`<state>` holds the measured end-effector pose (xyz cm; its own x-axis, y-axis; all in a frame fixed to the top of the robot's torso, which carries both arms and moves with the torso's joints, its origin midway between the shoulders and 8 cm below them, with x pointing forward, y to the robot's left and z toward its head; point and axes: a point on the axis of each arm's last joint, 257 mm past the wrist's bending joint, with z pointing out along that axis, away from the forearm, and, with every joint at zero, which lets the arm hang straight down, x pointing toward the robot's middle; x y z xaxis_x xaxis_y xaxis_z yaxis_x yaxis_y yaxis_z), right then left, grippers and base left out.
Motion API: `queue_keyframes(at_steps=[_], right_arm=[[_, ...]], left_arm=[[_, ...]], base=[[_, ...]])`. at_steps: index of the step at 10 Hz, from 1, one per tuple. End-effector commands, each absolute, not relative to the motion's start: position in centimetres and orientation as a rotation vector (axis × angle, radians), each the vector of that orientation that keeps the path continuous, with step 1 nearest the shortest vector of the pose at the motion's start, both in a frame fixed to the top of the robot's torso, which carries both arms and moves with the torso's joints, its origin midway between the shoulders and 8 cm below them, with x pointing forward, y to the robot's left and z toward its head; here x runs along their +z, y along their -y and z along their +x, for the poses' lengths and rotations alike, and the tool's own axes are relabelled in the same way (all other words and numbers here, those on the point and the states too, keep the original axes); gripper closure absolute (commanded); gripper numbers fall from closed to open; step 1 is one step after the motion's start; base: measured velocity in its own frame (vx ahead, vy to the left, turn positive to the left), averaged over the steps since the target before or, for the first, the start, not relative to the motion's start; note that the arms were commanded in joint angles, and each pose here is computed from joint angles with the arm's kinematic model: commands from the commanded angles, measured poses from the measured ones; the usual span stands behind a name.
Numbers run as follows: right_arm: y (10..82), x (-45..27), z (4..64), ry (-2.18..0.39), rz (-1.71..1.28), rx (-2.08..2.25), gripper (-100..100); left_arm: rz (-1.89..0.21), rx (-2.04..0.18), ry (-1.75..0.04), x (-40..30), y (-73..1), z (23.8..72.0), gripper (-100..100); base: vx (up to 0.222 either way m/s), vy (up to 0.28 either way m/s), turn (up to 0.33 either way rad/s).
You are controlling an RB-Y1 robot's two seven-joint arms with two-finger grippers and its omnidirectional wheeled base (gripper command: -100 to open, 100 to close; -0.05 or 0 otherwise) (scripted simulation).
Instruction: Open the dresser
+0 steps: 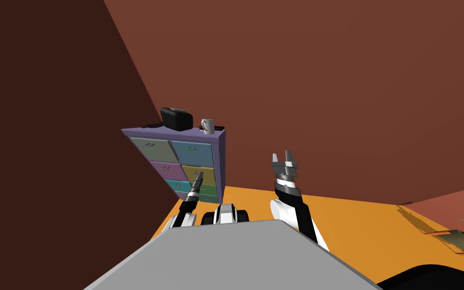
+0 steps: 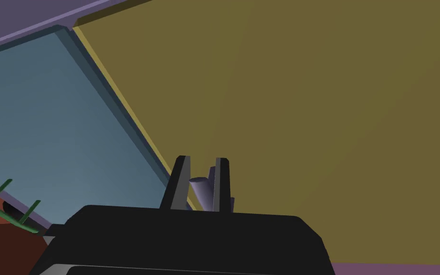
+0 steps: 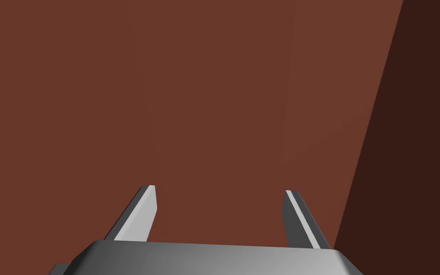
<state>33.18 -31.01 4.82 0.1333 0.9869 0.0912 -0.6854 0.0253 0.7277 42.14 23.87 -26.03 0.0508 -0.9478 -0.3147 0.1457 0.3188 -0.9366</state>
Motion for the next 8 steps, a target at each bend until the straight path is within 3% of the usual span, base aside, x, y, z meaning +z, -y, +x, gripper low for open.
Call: queue_keyframes(at_steps=[1,6,7,8], right_arm=[[31.0,4.8,33.2,-0.518,0.735,1.386,0],[31.0,4.8,33.2,-0.518,0.735,1.386,0],[31.0,4.8,33.2,-0.518,0.735,1.386,0],[31.0,4.8,33.2,-0.518,0.735,1.385,0]], left_arm=[[-0.883,-1.013,-1.231,-26.2,-24.0,41.6,100],[-0.885,-1.015,-1.241,-26.4,-23.8,40.9,100],[-0.881,-1.017,-1.233,-25.4,-23.8,41.1,-100],[-0.882,-1.015,-1.232,-24.9,-23.8,41.1,-100]], base=[[-0.205,0.033,0.005],[-0.158,0.011,0.015],[-0.079,0.014,-0.016],[0.006,-0.004,-0.016]])
